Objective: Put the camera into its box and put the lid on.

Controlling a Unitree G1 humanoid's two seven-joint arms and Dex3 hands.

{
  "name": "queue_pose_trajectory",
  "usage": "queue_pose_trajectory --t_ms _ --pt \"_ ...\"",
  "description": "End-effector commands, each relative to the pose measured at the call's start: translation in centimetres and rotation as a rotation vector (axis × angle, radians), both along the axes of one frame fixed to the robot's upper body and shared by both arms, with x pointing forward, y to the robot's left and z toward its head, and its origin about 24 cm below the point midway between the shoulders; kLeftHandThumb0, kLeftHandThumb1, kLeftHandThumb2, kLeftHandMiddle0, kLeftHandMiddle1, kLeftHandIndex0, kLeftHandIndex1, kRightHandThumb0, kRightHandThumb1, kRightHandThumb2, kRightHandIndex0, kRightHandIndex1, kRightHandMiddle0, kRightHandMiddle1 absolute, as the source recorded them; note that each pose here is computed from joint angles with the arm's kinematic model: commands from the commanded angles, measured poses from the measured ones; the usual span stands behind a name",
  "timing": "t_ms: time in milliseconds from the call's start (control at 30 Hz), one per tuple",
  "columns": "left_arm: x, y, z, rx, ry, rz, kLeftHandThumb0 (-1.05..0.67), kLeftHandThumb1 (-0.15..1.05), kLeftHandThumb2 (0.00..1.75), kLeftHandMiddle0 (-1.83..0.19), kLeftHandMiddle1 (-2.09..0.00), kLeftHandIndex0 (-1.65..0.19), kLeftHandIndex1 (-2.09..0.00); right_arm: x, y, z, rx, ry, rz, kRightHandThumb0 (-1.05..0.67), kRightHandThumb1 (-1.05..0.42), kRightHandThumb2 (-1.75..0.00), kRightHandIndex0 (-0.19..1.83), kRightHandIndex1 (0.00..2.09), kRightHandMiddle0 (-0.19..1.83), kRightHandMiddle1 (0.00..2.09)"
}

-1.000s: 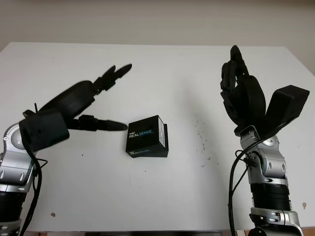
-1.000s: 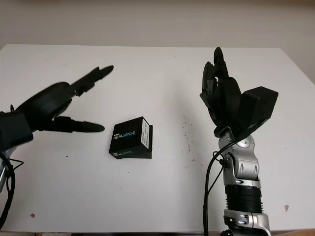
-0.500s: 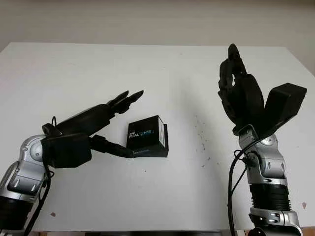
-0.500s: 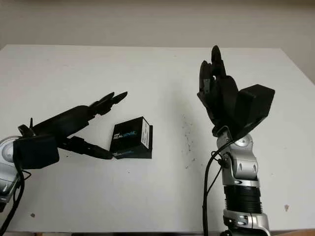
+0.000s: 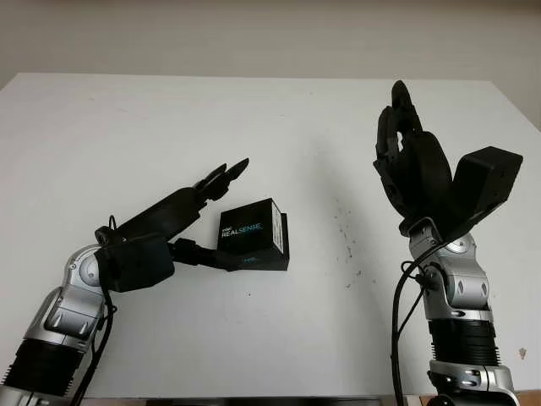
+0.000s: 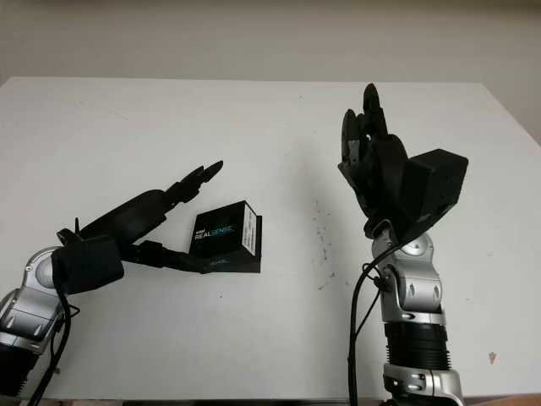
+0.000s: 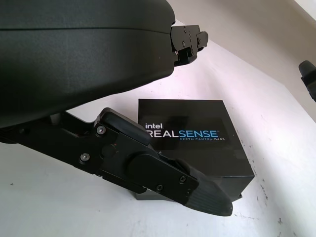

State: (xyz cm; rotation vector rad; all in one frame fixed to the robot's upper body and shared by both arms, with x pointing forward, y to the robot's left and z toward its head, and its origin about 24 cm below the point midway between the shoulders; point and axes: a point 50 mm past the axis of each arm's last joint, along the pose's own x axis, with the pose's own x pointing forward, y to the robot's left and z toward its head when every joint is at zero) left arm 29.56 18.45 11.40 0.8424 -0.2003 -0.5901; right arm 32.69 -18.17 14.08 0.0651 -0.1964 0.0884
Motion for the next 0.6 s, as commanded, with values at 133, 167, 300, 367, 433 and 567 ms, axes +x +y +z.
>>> queue_pose_trajectory --t_ms 133,167,300,367,433,567 --pt "-0.14 -0.44 -0.01 0.045 0.001 -0.031 -0.79 0.88 0.05 0.01 -0.07 0.13 -0.05 0.00 -0.18 0.45 -0.010 -0.016 0.007 -0.71 -1.05 -0.62 -0.19 0.03 -0.15 0.04" --pt "-0.17 -0.45 -0.01 0.050 0.005 -0.036 -0.80 0.88 0.05 0.01 -0.07 0.13 -0.05 0.00 -0.18 0.46 -0.007 -0.016 0.006 -0.71 -1.05 -0.62 -0.19 0.03 -0.15 0.04" --pt "-0.31 -0.56 0.08 0.067 0.021 -0.060 -0.79 0.86 0.04 0.01 -0.06 0.12 -0.06 0.01 -0.25 0.42 -0.008 -0.022 0.007 -0.72 -1.05 -0.61 -0.18 0.03 -0.14 0.04" --pt "-0.45 -0.69 0.35 0.078 0.036 -0.074 -0.74 0.84 0.04 0.00 -0.06 0.12 -0.06 0.03 -0.24 0.44 -0.006 -0.017 0.005 -0.71 -1.05 -0.61 -0.18 0.04 -0.14 0.04" --pt "-0.58 -0.79 0.51 0.083 0.048 -0.083 -0.71 0.83 0.04 0.00 -0.06 0.11 -0.06 0.03 -0.22 0.47 -0.007 -0.016 0.009 -0.71 -1.05 -0.61 -0.18 0.04 -0.14 0.04" --pt "-0.75 -0.93 0.55 0.101 0.051 -0.093 -0.70 0.83 0.05 0.01 -0.06 0.11 -0.06 0.01 -0.20 0.53 -0.011 -0.018 0.013 -0.71 -1.05 -0.61 -0.18 0.04 -0.14 0.04"
